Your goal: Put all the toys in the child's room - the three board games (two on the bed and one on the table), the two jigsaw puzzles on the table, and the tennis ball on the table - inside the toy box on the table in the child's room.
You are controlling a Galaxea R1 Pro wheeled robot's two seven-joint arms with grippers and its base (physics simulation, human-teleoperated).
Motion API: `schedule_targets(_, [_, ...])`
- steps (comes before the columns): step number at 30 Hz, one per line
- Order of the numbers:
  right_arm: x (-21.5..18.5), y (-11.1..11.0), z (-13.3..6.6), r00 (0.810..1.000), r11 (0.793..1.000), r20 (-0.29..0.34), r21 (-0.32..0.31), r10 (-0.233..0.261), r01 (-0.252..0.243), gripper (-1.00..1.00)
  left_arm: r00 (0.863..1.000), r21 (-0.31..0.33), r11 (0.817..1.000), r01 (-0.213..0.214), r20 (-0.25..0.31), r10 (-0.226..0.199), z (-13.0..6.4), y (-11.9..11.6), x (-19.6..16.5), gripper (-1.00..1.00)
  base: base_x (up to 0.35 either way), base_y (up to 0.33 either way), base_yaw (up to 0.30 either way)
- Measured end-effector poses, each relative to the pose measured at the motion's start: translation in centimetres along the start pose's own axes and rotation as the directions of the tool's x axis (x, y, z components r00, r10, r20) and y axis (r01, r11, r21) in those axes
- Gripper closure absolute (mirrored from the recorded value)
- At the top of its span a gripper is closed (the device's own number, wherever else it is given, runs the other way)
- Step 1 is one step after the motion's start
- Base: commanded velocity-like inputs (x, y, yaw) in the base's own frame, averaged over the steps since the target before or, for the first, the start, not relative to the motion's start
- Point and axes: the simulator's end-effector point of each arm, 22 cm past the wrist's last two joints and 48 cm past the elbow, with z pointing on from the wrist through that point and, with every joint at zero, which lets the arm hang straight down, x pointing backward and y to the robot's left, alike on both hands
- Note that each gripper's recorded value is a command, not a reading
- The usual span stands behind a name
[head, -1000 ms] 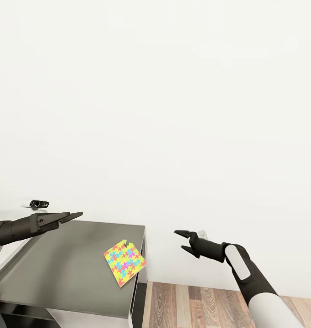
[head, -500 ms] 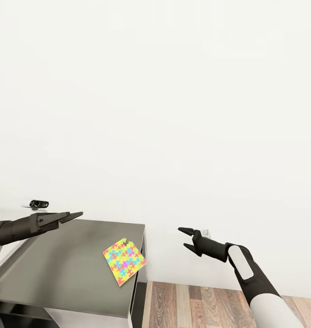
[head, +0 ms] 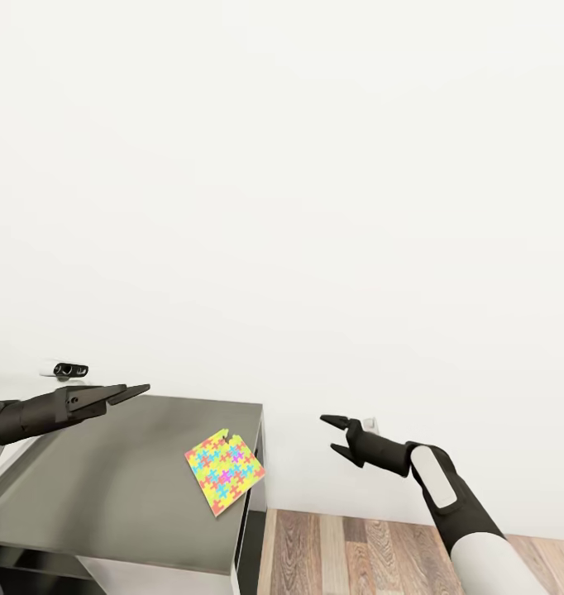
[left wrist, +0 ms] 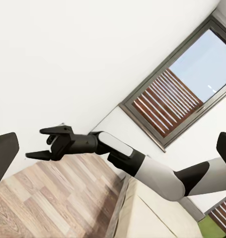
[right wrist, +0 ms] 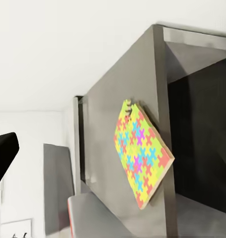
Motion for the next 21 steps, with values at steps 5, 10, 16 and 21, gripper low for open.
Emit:
schedule_targets(5, [1.2,-1.7,0.7,0.999,0.999,-0.035,0.027,0.033,-0.032,-1.0,1.0,0.0,1.0,0.0,-0.001,0.0,0.0,0.5,0.4,-1.0,0.0,0.0,0.0])
schedule_targets(10, [4.5,-1.9,2.5,0.987,0.995,-0.133,0.027,0.094,-0.091,-1.0,1.0,0.0,1.0,0.0,-0.001,0.0,-0.1,1.0,0.9,-1.0,0.0,0.0,0.0])
schedule_targets(16, [7.7,-2.4,5.1,0.975,0.993,-0.194,0.079,0.104,-0.09,-1.0,1.0,0.005,1.0,0.002,0.0,-0.002,0.1,1.7,1.6,-1.0,0.0,0.0,0.0])
schedule_targets(21, [7.8,-3.4,5.3,0.976,0.992,-0.193,0.096,0.103,-0.086,-1.0,1.0,0.019,1.0,0.006,-0.005,-0.006,0.9,2.2,2.5,-1.0,0.0,0.0,0.0])
